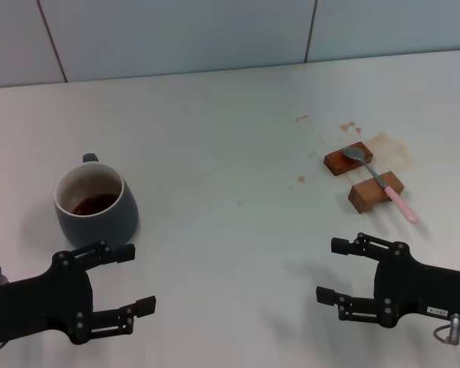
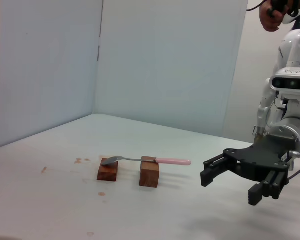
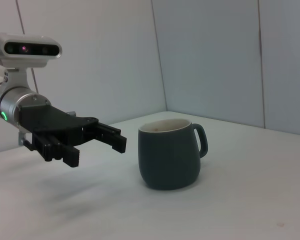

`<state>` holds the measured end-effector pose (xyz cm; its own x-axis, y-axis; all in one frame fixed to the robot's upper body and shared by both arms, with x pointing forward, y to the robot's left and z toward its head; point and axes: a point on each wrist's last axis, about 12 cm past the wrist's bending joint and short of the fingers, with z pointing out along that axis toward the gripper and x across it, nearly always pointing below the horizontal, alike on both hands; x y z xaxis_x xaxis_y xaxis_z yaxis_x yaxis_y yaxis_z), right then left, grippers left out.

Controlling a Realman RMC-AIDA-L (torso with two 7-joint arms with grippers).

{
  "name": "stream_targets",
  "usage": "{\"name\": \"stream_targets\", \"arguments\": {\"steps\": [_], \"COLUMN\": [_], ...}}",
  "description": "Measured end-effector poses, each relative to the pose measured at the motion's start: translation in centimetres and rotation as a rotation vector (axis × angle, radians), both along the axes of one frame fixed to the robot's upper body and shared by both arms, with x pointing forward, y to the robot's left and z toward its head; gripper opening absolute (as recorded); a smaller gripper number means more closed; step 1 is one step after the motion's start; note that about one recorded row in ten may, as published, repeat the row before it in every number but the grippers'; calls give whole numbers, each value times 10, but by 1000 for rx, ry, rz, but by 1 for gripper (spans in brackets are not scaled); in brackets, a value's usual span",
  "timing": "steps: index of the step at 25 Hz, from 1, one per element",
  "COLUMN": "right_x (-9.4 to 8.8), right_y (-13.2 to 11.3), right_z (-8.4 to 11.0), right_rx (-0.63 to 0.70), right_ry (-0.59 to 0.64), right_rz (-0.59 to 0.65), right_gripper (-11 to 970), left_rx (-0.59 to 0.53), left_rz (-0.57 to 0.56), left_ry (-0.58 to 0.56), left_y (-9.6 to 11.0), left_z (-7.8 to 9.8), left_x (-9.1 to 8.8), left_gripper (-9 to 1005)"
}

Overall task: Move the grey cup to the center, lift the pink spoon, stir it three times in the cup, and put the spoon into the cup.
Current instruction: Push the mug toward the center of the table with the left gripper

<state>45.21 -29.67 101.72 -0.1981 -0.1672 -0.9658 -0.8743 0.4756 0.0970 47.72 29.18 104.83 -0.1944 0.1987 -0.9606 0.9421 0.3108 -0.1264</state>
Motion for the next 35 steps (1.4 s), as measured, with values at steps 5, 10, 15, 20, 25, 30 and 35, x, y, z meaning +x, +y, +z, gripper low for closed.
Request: {"name": "stream_targets", "arguments": {"steps": [5,10,15,20,25,30,35], "right_x": [0,0,0,1,2,3,3], "right_y": [0,0,0,0,0,0,1], "right_z": [0,0,0,1,2,2,2], "right_rx": [1,2,4,4,4,3,3], "right_ry": [-1,-1,-2,-3,-5,-6,-6], "right_rz": [-1,-2,-1,-1,0,1,2], "right_gripper": [819,819,819,819,819,819,819], "left_rx": [-5,-7,-4,-13,-14,-13,-21], "left_rz": [5,4,-4,6,5,4,1], "left_ry": [-1,0,8,23,28,27,25], "left_y": [-1,-1,-2,-2,-3,-3,-4], "left_z": [0,0,2,2,2,2,3], "left_x": [0,1,3,4,4,5,4], "left_gripper": [845,844,811,647,474,184,91]}}
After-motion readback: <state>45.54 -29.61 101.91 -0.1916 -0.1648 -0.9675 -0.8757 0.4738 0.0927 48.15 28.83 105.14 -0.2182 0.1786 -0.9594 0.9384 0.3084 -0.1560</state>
